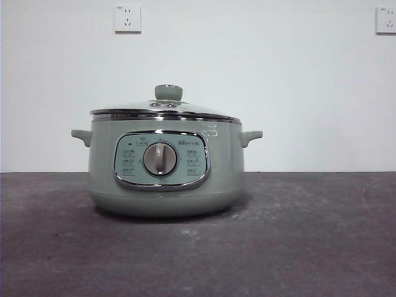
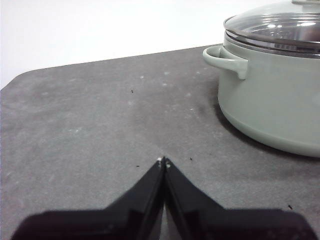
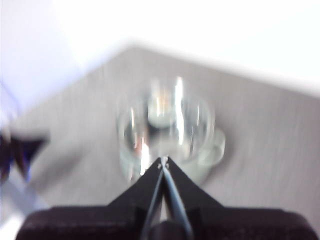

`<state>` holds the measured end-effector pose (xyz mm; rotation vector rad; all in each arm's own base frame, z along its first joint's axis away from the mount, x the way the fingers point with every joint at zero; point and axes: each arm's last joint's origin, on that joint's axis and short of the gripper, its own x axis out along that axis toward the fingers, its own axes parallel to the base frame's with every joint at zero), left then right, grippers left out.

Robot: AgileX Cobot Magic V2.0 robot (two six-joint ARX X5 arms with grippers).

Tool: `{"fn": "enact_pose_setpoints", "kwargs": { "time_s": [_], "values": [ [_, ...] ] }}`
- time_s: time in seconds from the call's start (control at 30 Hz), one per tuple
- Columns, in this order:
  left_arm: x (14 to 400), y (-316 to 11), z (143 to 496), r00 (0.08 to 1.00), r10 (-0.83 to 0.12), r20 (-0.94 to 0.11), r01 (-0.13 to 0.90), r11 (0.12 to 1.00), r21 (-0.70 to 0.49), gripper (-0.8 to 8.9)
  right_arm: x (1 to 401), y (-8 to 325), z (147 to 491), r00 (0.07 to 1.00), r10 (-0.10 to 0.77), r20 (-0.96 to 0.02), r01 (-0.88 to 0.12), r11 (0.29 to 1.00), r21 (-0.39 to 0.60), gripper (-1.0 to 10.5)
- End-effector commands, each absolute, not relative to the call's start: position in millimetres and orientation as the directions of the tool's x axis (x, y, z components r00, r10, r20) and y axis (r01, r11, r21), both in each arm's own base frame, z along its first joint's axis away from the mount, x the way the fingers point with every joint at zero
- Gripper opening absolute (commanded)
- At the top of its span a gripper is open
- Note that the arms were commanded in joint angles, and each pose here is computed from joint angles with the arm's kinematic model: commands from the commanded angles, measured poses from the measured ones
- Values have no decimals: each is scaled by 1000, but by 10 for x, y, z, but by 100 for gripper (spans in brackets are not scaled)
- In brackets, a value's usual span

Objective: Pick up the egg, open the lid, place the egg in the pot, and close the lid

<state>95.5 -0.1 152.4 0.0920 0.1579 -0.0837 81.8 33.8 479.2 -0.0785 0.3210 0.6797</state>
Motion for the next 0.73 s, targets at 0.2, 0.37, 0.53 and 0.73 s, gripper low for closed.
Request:
{"fn": "enact_pose_setpoints", "kwargs": {
  "time_s": [0.2,0.37,0.53,0.73],
  "values": [
    [961,2,1477,983,-72,-170,86,993,77,-1,566,169,4020,869,484,-108,-492,867,-77,0],
    [961,2,1477,983,-72,-170,86,993,77,-1,657,177,3346,874,483,-55,-486,870,-81,0],
    [961,3,1477,983,-72,-170,86,993,77,-1,791,169,2737,909,417,-8,-417,909,-21,1],
    [961,2,1477,983,-73,-170,87,993,77,-1,895,142,2161,956,292,0,-292,954,66,0]
  ]
}}
